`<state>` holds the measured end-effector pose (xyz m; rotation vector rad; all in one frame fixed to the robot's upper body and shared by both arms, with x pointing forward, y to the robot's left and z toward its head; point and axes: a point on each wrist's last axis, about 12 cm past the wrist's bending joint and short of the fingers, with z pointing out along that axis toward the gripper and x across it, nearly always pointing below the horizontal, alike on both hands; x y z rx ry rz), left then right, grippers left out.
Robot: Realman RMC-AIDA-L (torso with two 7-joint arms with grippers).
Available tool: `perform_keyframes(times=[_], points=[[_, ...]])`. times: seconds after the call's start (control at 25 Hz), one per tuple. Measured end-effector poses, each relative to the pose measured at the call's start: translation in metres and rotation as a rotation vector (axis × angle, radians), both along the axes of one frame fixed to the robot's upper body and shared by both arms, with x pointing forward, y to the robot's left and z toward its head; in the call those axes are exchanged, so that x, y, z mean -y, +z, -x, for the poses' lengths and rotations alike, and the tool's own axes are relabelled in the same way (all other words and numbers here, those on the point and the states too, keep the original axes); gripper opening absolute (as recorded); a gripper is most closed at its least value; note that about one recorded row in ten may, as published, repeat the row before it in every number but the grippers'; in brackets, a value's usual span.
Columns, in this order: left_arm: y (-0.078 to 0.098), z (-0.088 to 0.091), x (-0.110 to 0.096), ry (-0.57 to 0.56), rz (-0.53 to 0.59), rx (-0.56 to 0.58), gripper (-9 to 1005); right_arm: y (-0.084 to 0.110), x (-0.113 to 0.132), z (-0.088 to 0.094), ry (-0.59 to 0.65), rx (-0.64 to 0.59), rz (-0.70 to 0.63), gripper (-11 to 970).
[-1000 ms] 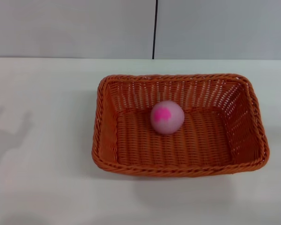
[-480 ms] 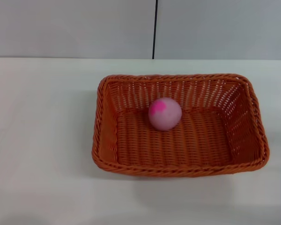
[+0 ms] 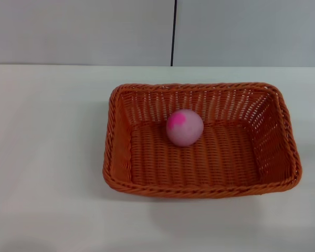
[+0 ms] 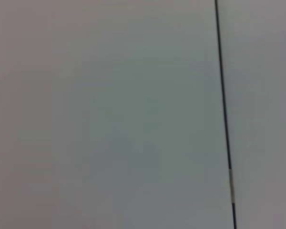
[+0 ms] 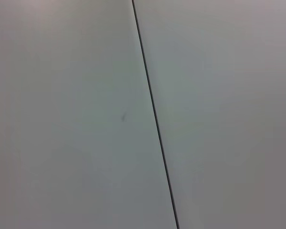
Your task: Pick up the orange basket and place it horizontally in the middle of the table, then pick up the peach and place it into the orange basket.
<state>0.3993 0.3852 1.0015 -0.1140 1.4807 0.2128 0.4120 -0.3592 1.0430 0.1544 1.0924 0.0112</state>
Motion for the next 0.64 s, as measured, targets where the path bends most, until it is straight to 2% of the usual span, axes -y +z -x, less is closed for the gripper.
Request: perform_keyframes(times=[0.4,0.64], points=[[0.002,0.001,0.0,0.004,-0.002,0.018,814,-0.006,-0.002,-0.004,-0.021,-0.051,-0.002,608],[0.007,0.013,0.008,-0.104,-0.059,0.06,814,-0.003,0.006,-0.015,-0.022,-0.067,0.028,608]])
